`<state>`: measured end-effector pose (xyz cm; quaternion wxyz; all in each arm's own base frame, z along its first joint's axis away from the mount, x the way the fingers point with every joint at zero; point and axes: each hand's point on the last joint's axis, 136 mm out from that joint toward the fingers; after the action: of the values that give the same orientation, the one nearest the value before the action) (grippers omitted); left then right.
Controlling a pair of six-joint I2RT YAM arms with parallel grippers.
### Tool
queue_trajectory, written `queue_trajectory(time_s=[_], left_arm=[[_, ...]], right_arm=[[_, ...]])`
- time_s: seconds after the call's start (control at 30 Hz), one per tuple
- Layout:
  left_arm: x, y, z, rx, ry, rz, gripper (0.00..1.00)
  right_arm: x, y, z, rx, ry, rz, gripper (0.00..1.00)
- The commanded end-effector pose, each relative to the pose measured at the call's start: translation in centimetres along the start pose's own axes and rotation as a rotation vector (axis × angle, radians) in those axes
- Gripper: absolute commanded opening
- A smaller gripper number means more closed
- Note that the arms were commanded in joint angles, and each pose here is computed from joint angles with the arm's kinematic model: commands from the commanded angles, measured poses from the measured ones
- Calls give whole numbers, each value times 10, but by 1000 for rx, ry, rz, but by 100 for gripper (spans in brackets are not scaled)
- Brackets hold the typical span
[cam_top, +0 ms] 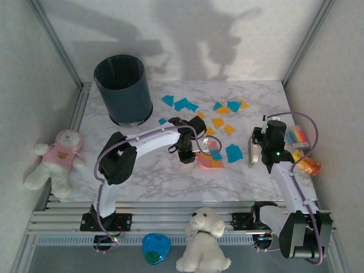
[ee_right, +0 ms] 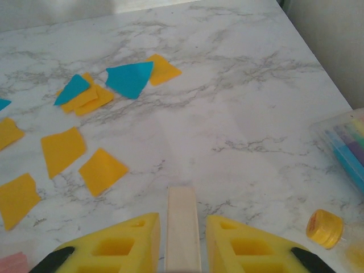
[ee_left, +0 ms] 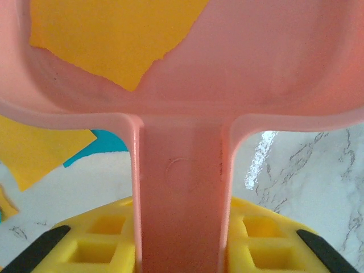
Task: Sweep away the paper scraps from the table
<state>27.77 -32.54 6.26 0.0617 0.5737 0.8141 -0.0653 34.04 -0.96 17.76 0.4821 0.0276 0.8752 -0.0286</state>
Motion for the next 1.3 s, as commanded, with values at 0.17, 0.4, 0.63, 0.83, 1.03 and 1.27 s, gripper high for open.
queue_trajectory(time_s=[0.17, 0.4, 0.63, 0.83, 1.03, 1.27], left_arm=[[2, -7, 9, 34, 36, 13, 0], [4, -7, 12, 37, 51, 6, 0], [4, -9, 13, 41, 57, 4, 0], [5, -9, 14, 43, 61, 2, 0], [4, -9, 14, 41, 61, 3, 0], [4, -9, 14, 38, 61, 3, 0]], right_arm=[[3, 15, 11, -23, 2, -78, 0], [15, 42, 12, -123, 31, -107, 0], [22, 65, 8, -217, 38, -124, 0], [21, 87, 2, -300, 31, -147, 0], [19, 110, -4, -380, 22, -168, 0], [16, 122, -10, -431, 18, -165, 0]])
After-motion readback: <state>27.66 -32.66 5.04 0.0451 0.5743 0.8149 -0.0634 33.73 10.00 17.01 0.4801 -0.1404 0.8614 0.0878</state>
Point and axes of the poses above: each hand's point on the last joint's axis, 136 mm out from that joint toward the fingers, its own z axis out along the fingers, its own y axis along the line the jaws close on, x = y × z, and after that the axes turned 4 degrees about -z, right-handed
